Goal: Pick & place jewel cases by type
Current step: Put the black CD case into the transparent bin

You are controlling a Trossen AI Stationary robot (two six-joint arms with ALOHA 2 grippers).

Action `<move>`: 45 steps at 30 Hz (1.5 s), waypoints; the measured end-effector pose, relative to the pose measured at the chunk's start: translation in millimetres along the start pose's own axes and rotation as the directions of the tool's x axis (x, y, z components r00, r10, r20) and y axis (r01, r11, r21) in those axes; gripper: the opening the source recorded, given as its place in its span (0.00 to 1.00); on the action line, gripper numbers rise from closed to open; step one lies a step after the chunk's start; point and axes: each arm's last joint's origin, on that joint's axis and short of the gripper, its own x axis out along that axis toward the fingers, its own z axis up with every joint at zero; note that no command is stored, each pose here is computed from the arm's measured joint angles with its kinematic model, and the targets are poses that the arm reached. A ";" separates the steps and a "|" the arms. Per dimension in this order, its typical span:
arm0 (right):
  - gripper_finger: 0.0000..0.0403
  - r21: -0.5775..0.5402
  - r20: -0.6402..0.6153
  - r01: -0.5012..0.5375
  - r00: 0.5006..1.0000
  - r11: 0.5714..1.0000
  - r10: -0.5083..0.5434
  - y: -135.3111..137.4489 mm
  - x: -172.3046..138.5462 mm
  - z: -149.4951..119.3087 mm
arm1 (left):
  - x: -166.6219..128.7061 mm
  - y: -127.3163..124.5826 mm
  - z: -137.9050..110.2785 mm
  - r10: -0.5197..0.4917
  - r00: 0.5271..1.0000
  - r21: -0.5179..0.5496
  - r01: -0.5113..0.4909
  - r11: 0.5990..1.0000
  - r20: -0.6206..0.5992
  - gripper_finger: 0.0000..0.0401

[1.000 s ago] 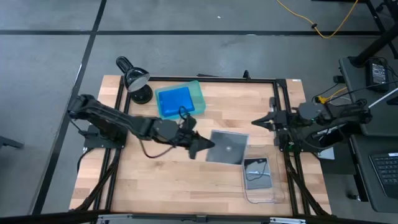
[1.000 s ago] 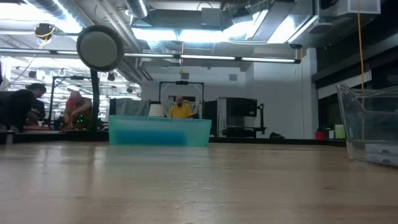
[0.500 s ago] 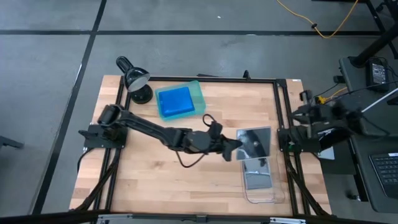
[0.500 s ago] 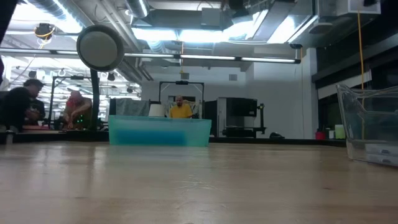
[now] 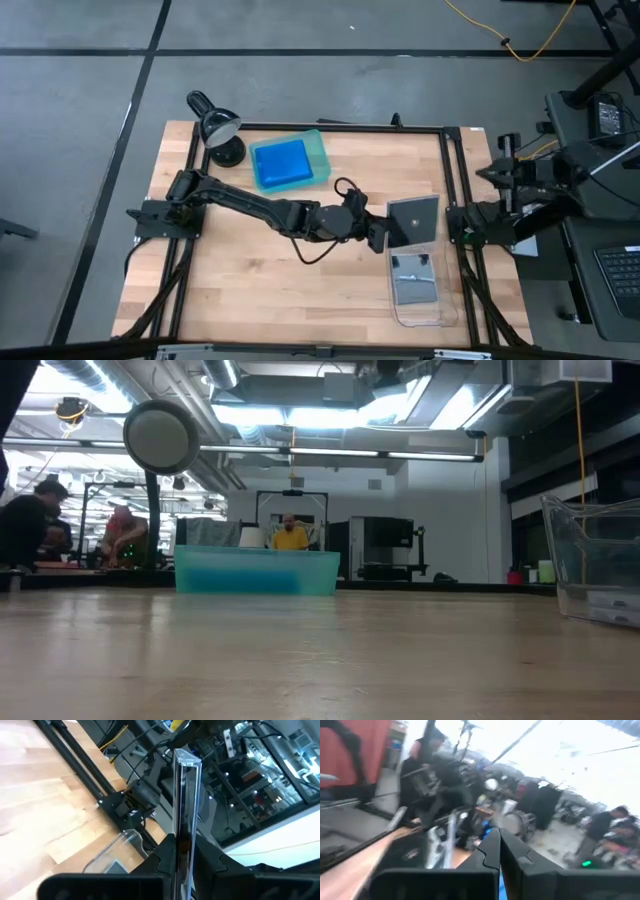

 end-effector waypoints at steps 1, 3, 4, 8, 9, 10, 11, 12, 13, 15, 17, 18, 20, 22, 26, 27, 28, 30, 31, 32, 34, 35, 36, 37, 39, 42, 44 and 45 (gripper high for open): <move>0.02 -0.013 0.006 0.026 1.000 1.000 -0.026 -2.5 0.2 0.9 | 0.5 0.6 0.8 0.002 1.000 0.002 -0.002 1.000 0.001 0.06; 0.02 -0.017 0.004 0.034 0.999 0.999 -0.033 -6.2 0.6 -0.1 | 1.7 2.4 2.6 0.005 1.000 0.003 -0.005 1.000 -0.003 0.06; 0.02 -0.016 -0.017 0.025 1.000 1.000 -0.025 -7.0 1.5 -2.6 | 2.5 3.7 3.6 0.007 1.000 -0.009 -0.008 1.000 -0.008 0.06; 0.02 0.059 -0.111 -0.064 0.991 0.996 0.070 -8.2 1.3 -14.9 | 7.8 9.6 -0.8 0.009 0.998 -0.031 -0.011 0.999 -0.057 0.06; 0.02 0.097 -0.123 -0.091 0.987 0.991 0.103 -7.2 2.2 -17.8 | 8.1 10.3 -1.7 0.010 0.998 -0.020 -0.011 1.000 -0.065 0.06; 0.02 0.145 -0.128 -0.110 0.983 0.983 0.129 -5.7 3.7 -20.2 | 8.1 10.0 -1.9 0.004 0.998 -0.002 -0.005 1.000 -0.068 0.06; 0.02 0.197 -0.127 -0.125 0.980 0.972 0.151 -4.2 5.5 -21.9 | 7.6 8.8 -1.1 -0.004 0.998 0.026 0.005 1.000 -0.064 0.06; 0.02 0.244 -0.127 -0.132 0.978 0.961 0.166 -2.3 7.6 -23.7 | 7.1 7.6 0.2 -0.009 0.999 0.057 0.012 0.998 -0.053 0.06; 0.02 0.285 -0.127 -0.136 0.976 0.949 0.178 0.1 9.9 -25.7 | 5.9 6.1 1.9 -0.011 0.999 0.089 0.015 0.996 -0.040 0.06; 0.02 0.368 -0.125 -0.115 0.977 0.923 0.172 5.0 15.6 -29.2 | 3.7 3.3 5.5 -0.019 1.000 0.141 0.022 0.990 -0.017 0.06; 0.02 0.446 -0.132 -0.062 0.982 0.893 0.135 8.8 20.5 -32.4 | 0.3 0.8 12.5 -0.027 1.000 0.170 0.027 0.985 -0.002 0.06; 0.02 0.480 -0.129 -0.043 0.984 0.876 0.119 10.6 22.8 -33.4 | -0.8 0.1 15.3 -0.030 1.000 0.181 0.028 0.983 0.004 0.06; 0.03 0.549 -0.134 0.007 0.988 0.836 0.080 12.7 26.1 -35.2 | 0.3 0.9 19.5 -0.035 0.999 0.199 0.032 0.979 0.010 0.06; 0.06 0.609 -0.155 0.062 0.987 0.790 0.042 13.9 27.5 -37.8 | 1.3 3.3 19.6 -0.031 0.999 0.224 0.032 0.974 -0.007 0.06; 0.19 0.710 -0.169 0.102 0.985 0.697 0.028 14.7 28.2 -39.5 | 2.4 4.9 24.8 -0.041 0.999 0.242 0.043 0.969 -0.011 0.06; 0.24 0.735 -0.171 0.111 0.985 0.669 0.024 14.6 28.1 -39.6 | 2.7 5.1 25.6 -0.044 0.999 0.249 0.046 0.967 -0.012 0.06; 0.28 0.761 -0.175 0.125 0.984 0.636 0.015 14.4 28.2 -39.8 | 3.2 5.9 26.5 -0.044 0.999 0.255 0.046 0.966 -0.013 0.06; 0.36 0.808 -0.175 0.136 0.985 0.573 0.012 14.3 28.1 -39.7 | 3.9 6.8 27.7 -0.049 0.999 0.261 0.052 0.964 -0.021 0.06; 0.39 0.828 -0.174 0.139 0.985 0.544 0.013 14.3 28.2 -39.6 | 4.3 7.3 28.5 -0.051 0.998 0.265 0.055 0.963 -0.023 0.06; 0.43 0.844 -0.170 0.133 0.985 0.520 0.024 14.6 28.2 -39.5 | 4.6 7.7 29.0 -0.052 0.998 0.266 0.056 0.962 -0.024 0.06; 0.48 0.866 -0.155 0.104 0.986 0.488 0.065 15.8 28.2 -39.1 | 5.2 8.6 30.2 -0.055 0.998 0.268 0.060 0.961 -0.029 0.06; 0.51 0.874 -0.148 0.091 0.985 0.478 0.083 16.4 28.2 -38.9 | 5.6 8.9 30.7 -0.059 0.998 0.272 0.066 0.960 -0.035 0.06; 0.52 0.881 -0.143 0.083 0.985 0.466 0.095 16.7 28.2 -38.7 | 5.7 9.1 30.9 -0.060 0.997 0.275 0.068 0.959 -0.037 0.06; 0.54 0.885 -0.141 0.079 0.985 0.458 0.102 16.9 28.2 -38.7 | 5.9 9.3 31.3 -0.060 0.998 0.278 0.067 0.958 -0.036 0.06; 0.56 0.888 -0.142 0.079 0.984 0.453 0.108 18.0 28.8 -39.5 | 6.4 10.2 32.5 -0.060 0.998 0.282 0.067 0.957 -0.036 0.06; 0.57 0.889 -0.159 0.092 0.981 0.448 0.114 24.1 32.5 -45.3 | 7.2 11.4 34.2 -0.057 0.998 0.281 0.064 0.957 -0.032 0.06; 0.57 0.891 -0.159 0.092 0.981 0.444 0.115 30.4 37.3 -50.0 | 8.0 12.5 35.7 -0.061 0.997 0.280 0.070 0.957 -0.038 0.06; 0.57 0.893 -0.156 0.091 0.981 0.442 0.115 33.8 39.8 -52.5 | 8.5 13.2 36.6 -0.064 0.997 0.280 0.073 0.957 -0.042 0.06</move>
